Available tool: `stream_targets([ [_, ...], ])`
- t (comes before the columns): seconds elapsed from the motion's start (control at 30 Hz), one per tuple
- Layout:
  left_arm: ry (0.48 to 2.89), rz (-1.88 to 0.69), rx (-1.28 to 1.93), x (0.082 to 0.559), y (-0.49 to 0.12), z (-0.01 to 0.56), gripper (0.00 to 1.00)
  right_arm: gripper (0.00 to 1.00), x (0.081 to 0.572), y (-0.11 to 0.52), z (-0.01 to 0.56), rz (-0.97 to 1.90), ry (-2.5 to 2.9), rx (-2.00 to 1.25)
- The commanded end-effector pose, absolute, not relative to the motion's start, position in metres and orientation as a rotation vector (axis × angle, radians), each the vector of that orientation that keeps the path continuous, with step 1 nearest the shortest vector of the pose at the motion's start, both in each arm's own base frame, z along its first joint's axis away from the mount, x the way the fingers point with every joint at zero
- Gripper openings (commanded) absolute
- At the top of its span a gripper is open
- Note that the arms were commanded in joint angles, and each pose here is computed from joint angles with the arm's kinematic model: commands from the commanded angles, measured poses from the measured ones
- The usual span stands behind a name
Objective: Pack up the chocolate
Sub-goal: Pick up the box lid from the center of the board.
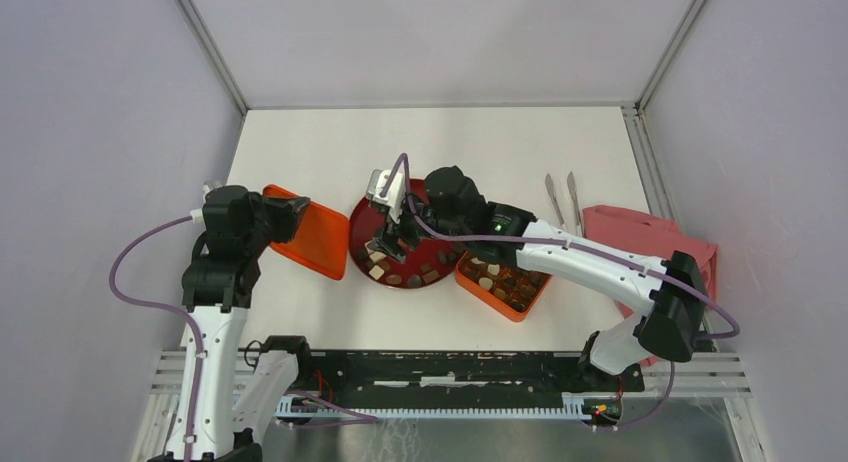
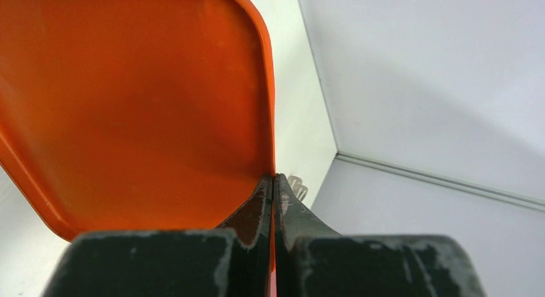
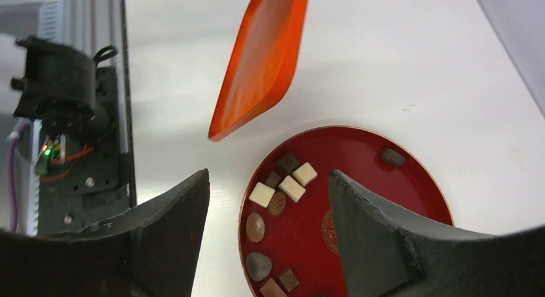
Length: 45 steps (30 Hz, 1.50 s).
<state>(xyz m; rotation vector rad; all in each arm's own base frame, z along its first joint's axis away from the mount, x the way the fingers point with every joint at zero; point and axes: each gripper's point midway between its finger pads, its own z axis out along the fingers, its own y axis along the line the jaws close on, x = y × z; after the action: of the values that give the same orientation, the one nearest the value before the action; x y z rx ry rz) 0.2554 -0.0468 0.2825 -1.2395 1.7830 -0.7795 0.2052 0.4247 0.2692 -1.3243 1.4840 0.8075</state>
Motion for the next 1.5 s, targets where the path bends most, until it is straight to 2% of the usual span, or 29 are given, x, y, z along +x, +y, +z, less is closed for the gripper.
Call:
stream_targets([
  [0.0, 1.624, -0.943, -1.245, 0.266, -0.053, 0.331, 0.02, 0.73, 0.230, 0.442, 0.299, 0.760, 1.512, -1.101],
  [0.37, 1.614, -1.015, -1.225, 0.275, -0.080, 0.342, 0.02, 0.71, 0.237, 0.487, 0.294, 0.775, 1.595, -1.018],
  [0.6, 1.611, -1.044, -1.191, 0.276, -0.112, 0.354, 0.02, 0.42, 0.254, 0.479, 0.284, 0.678, 1.660, -0.930],
  [0.8, 1.620, -1.078, -1.188, 0.280, -0.122, 0.351, 0.02, 0.04, 0.248, 0.452, 0.293, 0.681, 1.608, -0.940],
  [0.83, 1.624, -1.082, -1.187, 0.281, -0.123, 0.349, 0.02, 0.00, 0.248, 0.449, 0.293, 0.689, 1.603, -0.944],
  [0.9, 1.638, -1.102, -1.172, 0.281, -0.128, 0.350, 0.02, 0.00, 0.247, 0.443, 0.298, 0.730, 1.591, -0.961],
  [0.93, 1.646, -1.115, -1.159, 0.281, -0.131, 0.351, 0.07, 0.00, 0.248, 0.439, 0.299, 0.749, 1.589, -0.967],
  [0.97, 1.659, -1.127, -1.135, 0.282, -0.135, 0.352, 0.18, 0.00, 0.247, 0.436, 0.303, 0.779, 1.580, -0.975],
  [1.03, 1.670, -1.142, -1.077, 0.282, -0.140, 0.359, 0.47, 0.00, 0.245, 0.430, 0.309, 0.848, 1.545, -1.011],
  [1.1, 1.690, -1.139, -1.018, 0.280, -0.143, 0.363, 0.80, 0.00, 0.242, 0.422, 0.313, 0.892, 1.503, -1.049],
  [1.13, 1.699, -1.135, -0.997, 0.278, -0.144, 0.365, 0.93, 0.00, 0.242, 0.418, 0.313, 0.901, 1.488, -1.062],
  [1.17, 1.704, -1.129, -0.973, 0.276, -0.144, 0.368, 0.99, 0.00, 0.242, 0.411, 0.313, 0.916, 1.481, -1.068],
  [1.37, 1.709, -1.148, -0.616, 0.256, -0.157, 0.397, 1.00, 0.00, 0.240, 0.358, 0.327, 0.938, 1.255, -1.226],
  [1.47, 1.686, -1.210, -0.422, 0.237, -0.169, 0.397, 1.00, 0.00, 0.243, 0.315, 0.334, 0.835, 1.144, -1.315],
])
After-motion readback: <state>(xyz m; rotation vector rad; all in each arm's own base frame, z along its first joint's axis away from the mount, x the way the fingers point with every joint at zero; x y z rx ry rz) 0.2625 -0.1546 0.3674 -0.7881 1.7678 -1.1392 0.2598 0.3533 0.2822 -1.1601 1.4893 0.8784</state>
